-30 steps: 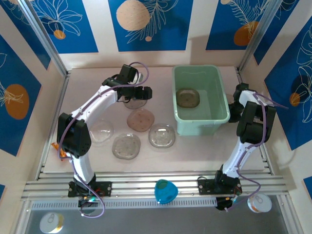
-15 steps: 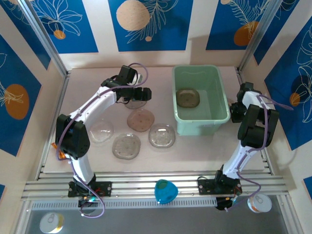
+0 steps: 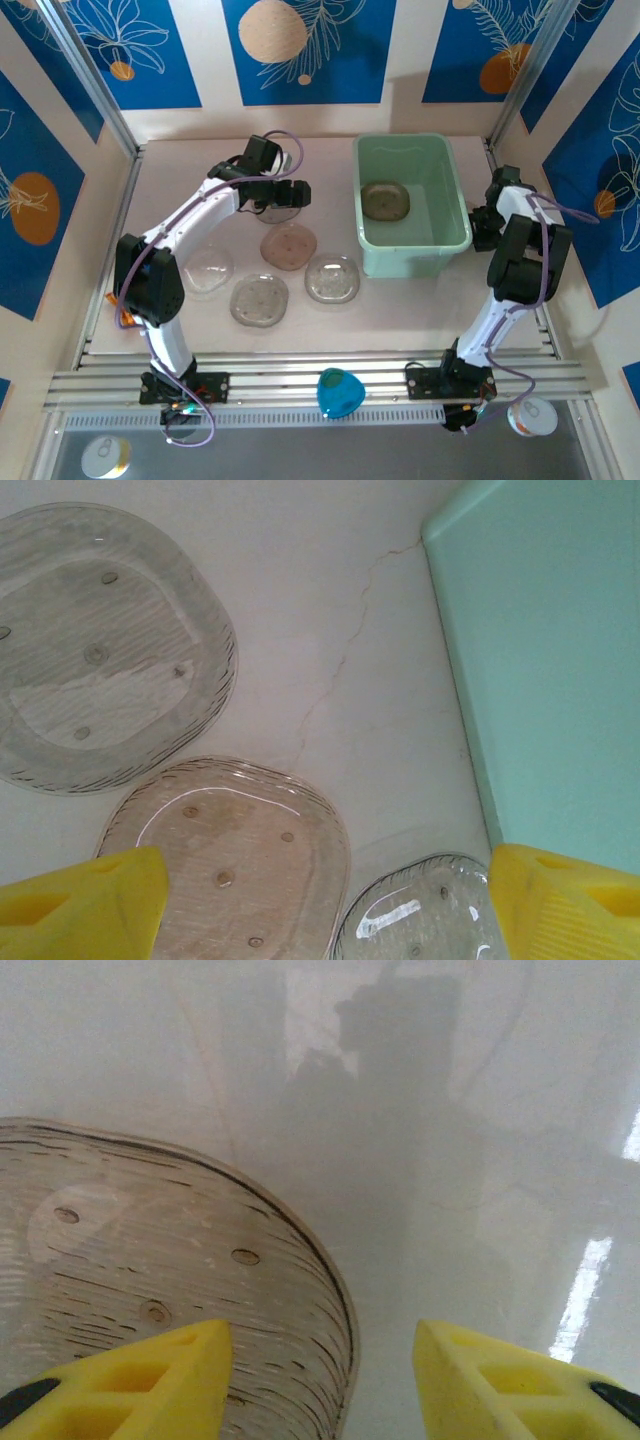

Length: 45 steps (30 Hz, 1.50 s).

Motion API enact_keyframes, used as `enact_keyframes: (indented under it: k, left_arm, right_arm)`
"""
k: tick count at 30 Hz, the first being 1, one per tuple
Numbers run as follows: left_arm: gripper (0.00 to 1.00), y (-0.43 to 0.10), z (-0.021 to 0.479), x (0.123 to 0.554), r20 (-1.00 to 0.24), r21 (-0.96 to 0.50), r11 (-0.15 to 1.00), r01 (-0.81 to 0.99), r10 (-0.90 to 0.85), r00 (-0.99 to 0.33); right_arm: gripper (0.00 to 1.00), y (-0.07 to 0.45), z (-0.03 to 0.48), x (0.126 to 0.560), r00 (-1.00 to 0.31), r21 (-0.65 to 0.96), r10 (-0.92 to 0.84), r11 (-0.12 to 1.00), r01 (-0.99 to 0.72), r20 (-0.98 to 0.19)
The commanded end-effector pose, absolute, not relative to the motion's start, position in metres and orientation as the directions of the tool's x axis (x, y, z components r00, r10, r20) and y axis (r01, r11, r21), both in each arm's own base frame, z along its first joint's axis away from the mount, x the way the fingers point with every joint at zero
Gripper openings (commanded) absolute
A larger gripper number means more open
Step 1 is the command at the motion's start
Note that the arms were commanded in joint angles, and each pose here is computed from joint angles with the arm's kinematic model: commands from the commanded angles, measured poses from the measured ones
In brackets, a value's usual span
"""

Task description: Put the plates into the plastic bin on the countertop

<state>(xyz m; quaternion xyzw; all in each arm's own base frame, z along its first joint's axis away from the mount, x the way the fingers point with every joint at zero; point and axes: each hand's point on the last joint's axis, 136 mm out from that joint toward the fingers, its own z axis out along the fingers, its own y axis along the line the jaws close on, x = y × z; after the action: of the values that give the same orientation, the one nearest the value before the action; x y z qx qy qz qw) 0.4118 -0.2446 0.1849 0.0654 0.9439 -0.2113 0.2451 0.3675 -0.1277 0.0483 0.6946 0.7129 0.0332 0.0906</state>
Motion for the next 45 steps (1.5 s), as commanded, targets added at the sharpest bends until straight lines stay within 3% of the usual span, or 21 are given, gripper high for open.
enact_keyframes:
  k: [1,13,29,45]
  left_arm:
    - [0.83,-0.242,0.190,0.408,-0.482,-0.388,0.896,0.215,0.001,-0.876]
    - [0.83,-0.242,0.189,0.407,-0.469,-0.395,0.895,0.206,-0.004,-0.883]
    - [0.83,-0.243,0.211,0.402,-0.486,-0.416,0.888,0.198,-0.033,-0.873]
    - [0.83,-0.246,0.245,0.384,-0.566,-0.395,0.879,0.266,-0.005,-0.825]
  right_arm:
    - [0.52,-0.115,0.042,0.370,-0.040,0.149,0.998,0.046,0.988,-0.041]
    - [0.50,-0.106,0.010,0.361,-0.029,0.076,1.000,0.029,0.997,-0.005]
    - [0.00,-0.115,0.034,0.363,0.014,0.155,0.998,-0.006,0.988,-0.055]
    - [0.00,-0.130,0.129,0.338,0.100,0.363,0.981,-0.033,0.931,-0.166]
